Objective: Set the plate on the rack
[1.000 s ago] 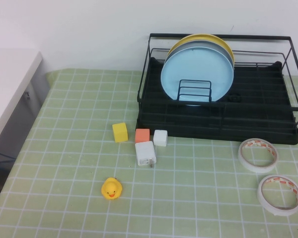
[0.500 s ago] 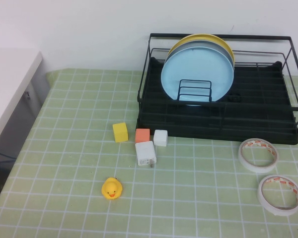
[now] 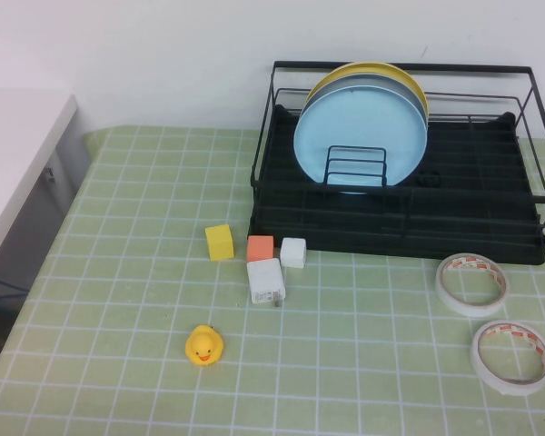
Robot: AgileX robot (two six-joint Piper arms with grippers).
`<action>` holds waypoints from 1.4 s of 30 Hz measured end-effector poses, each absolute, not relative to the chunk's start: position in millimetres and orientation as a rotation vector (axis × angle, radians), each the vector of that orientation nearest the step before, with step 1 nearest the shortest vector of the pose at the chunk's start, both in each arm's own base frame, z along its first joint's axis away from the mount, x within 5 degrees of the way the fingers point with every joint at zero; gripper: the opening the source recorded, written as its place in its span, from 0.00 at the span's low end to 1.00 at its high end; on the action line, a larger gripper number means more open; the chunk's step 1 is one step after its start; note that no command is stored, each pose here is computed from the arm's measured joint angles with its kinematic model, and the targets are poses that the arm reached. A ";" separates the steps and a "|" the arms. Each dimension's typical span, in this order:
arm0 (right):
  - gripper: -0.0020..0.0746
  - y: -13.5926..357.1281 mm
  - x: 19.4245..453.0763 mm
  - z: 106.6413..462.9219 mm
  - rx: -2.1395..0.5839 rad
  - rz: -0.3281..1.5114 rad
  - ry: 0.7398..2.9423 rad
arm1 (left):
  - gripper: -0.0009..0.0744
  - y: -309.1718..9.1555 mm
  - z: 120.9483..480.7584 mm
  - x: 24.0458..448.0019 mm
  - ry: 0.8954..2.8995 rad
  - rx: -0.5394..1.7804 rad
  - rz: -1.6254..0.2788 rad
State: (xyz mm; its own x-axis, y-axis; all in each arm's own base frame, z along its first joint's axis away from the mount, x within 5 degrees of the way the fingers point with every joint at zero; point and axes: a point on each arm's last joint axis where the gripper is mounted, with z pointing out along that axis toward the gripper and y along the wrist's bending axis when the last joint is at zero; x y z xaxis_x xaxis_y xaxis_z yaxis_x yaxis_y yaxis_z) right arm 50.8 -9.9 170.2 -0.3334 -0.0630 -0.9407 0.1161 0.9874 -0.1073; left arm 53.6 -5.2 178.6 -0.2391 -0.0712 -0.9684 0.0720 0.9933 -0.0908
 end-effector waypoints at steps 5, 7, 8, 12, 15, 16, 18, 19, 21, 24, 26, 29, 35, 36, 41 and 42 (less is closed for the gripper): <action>0.04 -9.9 50.7 170.1 0.038 -0.182 1.904 | 0.01 -5.2 176.8 53.0 1.834 -0.065 -0.184; 0.04 -9.9 50.7 170.1 0.038 -0.182 1.904 | 0.01 -5.2 176.8 53.0 1.832 -0.125 -0.230; 0.04 -9.9 50.7 170.1 0.038 -0.182 1.904 | 0.01 -5.2 176.8 53.0 1.831 -0.171 -0.265; 0.04 -9.9 50.7 170.1 0.038 -0.182 1.904 | 0.01 -5.3 176.8 53.0 1.818 -0.329 -0.386; 0.04 -9.9 50.7 170.6 0.038 -0.182 1.902 | 0.01 -5.3 176.7 52.9 1.815 -0.367 -0.415; 0.04 -9.9 50.7 170.6 0.038 -0.182 1.902 | 0.01 -5.3 176.5 52.9 1.818 -0.367 -0.414; 0.04 -9.9 50.7 170.5 0.039 -0.182 1.904 | 0.01 -5.3 176.5 52.9 1.819 -0.359 -0.408; 0.04 -9.9 50.7 170.5 0.039 -0.182 1.904 | 0.01 -5.3 176.5 52.9 1.820 -0.350 -0.401; 0.04 -9.9 50.7 170.5 0.039 -0.182 1.904 | 0.01 -5.3 176.4 52.9 1.824 -0.316 -0.375; 0.04 -9.9 50.7 170.5 0.039 -0.182 1.904 | 0.01 -5.3 176.4 52.9 1.830 -0.255 -0.330; 0.04 -9.9 50.7 170.5 0.039 -0.182 1.904 | 0.01 -5.3 176.4 52.9 1.832 -0.225 -0.307; 0.04 -9.9 50.6 170.3 0.039 -0.182 1.906 | 0.01 -5.3 176.4 52.9 1.833 -0.211 -0.296; 0.04 -9.9 50.6 170.3 0.039 -0.182 1.906 | 0.01 -5.3 176.3 52.8 1.835 -0.207 -0.293; 0.04 -9.9 50.6 170.3 0.039 -0.182 1.906 | 0.01 -5.3 176.3 52.8 1.835 -0.207 -0.293; 0.04 -9.9 50.6 170.3 0.039 -0.182 1.906 | 0.01 -5.3 176.3 52.8 1.836 -0.198 -0.286; 0.04 -9.9 50.6 170.3 0.039 -0.182 1.906 | 0.01 -5.3 176.3 52.8 1.836 -0.198 -0.286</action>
State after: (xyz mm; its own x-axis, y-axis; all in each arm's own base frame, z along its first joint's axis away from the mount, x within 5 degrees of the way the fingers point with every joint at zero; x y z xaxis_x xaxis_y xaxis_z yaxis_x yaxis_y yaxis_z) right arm 50.6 -9.9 170.3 -0.3369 -0.0624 -0.9395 0.1165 0.9874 -0.1074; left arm 52.8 -5.3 176.3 -0.2789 -0.2805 -0.9185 0.0118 0.9553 -0.2953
